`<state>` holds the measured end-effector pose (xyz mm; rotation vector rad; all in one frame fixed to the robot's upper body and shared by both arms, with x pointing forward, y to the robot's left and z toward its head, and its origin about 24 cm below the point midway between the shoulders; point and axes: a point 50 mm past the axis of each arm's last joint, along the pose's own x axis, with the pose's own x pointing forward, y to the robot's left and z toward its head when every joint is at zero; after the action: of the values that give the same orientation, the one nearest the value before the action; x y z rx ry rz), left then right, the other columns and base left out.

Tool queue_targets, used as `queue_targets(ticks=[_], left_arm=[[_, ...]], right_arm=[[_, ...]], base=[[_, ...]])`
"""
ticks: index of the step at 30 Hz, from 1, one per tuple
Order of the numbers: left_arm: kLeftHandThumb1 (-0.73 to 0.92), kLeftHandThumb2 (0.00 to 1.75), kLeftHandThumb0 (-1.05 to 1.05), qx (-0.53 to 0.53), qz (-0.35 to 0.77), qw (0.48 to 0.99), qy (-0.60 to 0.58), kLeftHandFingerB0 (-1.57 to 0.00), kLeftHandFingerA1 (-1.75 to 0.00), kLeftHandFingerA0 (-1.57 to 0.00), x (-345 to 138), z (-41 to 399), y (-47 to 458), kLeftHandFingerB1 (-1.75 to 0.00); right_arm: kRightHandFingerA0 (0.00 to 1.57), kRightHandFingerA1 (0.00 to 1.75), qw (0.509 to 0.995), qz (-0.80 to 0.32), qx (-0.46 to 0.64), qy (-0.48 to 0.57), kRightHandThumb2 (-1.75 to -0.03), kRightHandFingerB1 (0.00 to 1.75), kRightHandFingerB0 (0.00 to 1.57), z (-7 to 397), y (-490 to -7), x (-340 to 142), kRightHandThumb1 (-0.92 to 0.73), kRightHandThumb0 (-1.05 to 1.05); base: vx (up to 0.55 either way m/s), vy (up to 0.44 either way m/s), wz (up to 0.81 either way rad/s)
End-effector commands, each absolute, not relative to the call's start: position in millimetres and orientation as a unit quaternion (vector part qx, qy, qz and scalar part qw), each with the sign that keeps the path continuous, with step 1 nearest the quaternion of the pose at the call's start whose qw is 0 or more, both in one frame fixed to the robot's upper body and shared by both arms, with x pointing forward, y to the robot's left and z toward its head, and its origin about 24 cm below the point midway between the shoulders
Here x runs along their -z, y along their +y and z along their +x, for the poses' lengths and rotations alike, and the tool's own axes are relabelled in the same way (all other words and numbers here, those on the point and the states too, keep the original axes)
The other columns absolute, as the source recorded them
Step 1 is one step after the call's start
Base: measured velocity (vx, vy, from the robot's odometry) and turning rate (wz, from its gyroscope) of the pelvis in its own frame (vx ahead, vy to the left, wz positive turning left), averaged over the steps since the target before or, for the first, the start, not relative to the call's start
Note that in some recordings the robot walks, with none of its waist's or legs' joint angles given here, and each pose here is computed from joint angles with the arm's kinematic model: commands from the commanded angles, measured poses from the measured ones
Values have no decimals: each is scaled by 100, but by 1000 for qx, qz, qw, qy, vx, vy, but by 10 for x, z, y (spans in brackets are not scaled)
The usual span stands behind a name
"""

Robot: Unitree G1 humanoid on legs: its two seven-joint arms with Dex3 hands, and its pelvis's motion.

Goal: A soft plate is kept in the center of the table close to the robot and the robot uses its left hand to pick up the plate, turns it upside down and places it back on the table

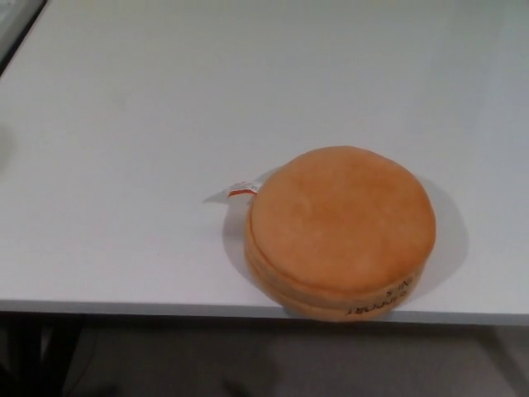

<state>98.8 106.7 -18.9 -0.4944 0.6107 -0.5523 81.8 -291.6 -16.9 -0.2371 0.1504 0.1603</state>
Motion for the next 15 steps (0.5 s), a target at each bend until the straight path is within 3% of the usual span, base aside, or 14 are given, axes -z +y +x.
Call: queue_targets(ticks=[1, 10, 11, 13, 14, 15], left_arm=[[87, 67, -92, 31, -9, 999, 33, -14, -42, -17, 34, 746, 2064, -26], [87, 67, -97, -47, 4, 998, 43, -16, -43, -17, 144, 694, 2332, -27], [36, 103, -39, -51, 1, 998, 44, 0, -52, -2, 155, 688, 2339, -49], [37, 104, -39, -56, -1, 998, 42, 0, -52, -2, 174, 674, 2355, -49], [89, 67, -93, -60, -7, 997, 44, -14, -43, -16, 183, 666, 2362, -28], [89, 67, -93, -62, -10, 997, 44, -14, -43, -16, 187, 663, 2364, -28]], right_arm=[[49, 58, 990, -110, -38, 74, -105, 50, 33, 740, -3017, 177, -71, -66], [48, 57, 990, -114, -39, 73, -106, 50, 33, 746, -2988, 166, -72, -68], [48, 57, 990, -114, -38, 72, -106, 50, 33, 741, -2991, 167, -71, -67], [48, 57, 990, -113, -35, 74, -105, 50, 33, 735, -3007, 183, -72, -66], [54, 44, 990, -112, -36, 74, -67, 32, 39, 728, -3010, 181, -88, -64], [54, 44, 990, -112, -36, 74, -67, 32, 39, 725, -3011, 180, -88, -64]], base=[[0, 0, 0], [0, 0, 0], [0, 0, 0], [0, 0, 0], [0, 0, 0], [0, 0, 0]])
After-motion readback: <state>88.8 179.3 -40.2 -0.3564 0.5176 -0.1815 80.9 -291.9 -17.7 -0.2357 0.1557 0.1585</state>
